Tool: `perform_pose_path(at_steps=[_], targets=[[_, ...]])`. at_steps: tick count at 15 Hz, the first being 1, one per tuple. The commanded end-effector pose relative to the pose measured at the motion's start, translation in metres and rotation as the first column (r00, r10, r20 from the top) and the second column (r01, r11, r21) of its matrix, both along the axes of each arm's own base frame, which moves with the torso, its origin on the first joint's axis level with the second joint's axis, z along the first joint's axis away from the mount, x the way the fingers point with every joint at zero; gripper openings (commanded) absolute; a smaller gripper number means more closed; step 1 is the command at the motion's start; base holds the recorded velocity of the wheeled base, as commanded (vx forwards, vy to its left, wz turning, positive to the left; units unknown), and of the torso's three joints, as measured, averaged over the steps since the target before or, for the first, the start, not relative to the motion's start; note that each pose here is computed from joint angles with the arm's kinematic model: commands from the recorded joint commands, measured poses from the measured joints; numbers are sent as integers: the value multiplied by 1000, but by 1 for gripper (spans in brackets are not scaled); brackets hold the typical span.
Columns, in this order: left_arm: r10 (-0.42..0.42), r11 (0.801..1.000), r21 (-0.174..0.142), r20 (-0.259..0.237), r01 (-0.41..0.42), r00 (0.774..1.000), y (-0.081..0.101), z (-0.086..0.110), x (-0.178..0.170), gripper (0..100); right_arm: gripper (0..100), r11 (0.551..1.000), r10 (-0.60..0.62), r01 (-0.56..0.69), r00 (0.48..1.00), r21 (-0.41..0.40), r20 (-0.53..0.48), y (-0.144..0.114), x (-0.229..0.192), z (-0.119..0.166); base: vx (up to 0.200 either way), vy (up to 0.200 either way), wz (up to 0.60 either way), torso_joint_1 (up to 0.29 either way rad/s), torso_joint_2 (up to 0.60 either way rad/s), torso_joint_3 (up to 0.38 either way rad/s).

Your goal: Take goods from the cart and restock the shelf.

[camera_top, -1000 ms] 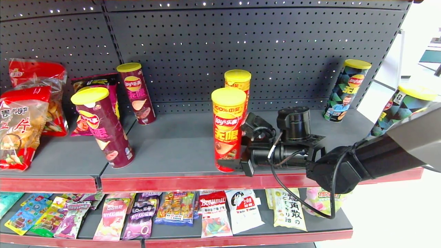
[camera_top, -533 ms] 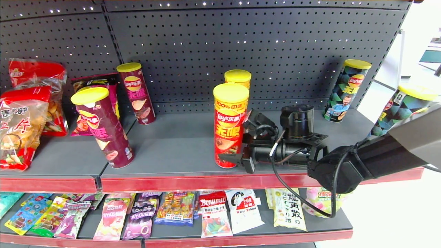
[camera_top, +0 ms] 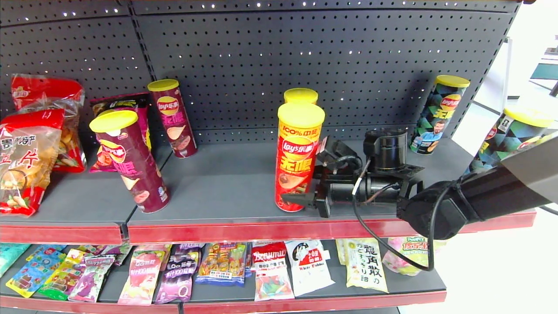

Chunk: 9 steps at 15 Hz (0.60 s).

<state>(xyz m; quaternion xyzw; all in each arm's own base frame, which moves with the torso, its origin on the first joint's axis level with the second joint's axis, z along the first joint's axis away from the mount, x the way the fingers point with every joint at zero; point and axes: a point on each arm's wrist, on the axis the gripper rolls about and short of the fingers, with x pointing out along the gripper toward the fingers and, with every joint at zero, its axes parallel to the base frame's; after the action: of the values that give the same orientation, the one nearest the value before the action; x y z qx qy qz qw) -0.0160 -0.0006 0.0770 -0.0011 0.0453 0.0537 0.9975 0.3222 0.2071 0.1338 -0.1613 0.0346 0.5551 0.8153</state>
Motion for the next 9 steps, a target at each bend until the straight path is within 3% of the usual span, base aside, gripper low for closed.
perform_pose_path(at_steps=[1,9], targets=[[1,1000,0,-1,-1,1000,0,0,0,100,0,1000,0,-1,1000,-9,-4,-1,0,-3,0,0,0,0,0,0],[1,1000,0,-1,-1,1000,0,0,0,100,0,998,49,-49,999,-25,-8,2,-1,-13,0,0,0,0,0,0]])
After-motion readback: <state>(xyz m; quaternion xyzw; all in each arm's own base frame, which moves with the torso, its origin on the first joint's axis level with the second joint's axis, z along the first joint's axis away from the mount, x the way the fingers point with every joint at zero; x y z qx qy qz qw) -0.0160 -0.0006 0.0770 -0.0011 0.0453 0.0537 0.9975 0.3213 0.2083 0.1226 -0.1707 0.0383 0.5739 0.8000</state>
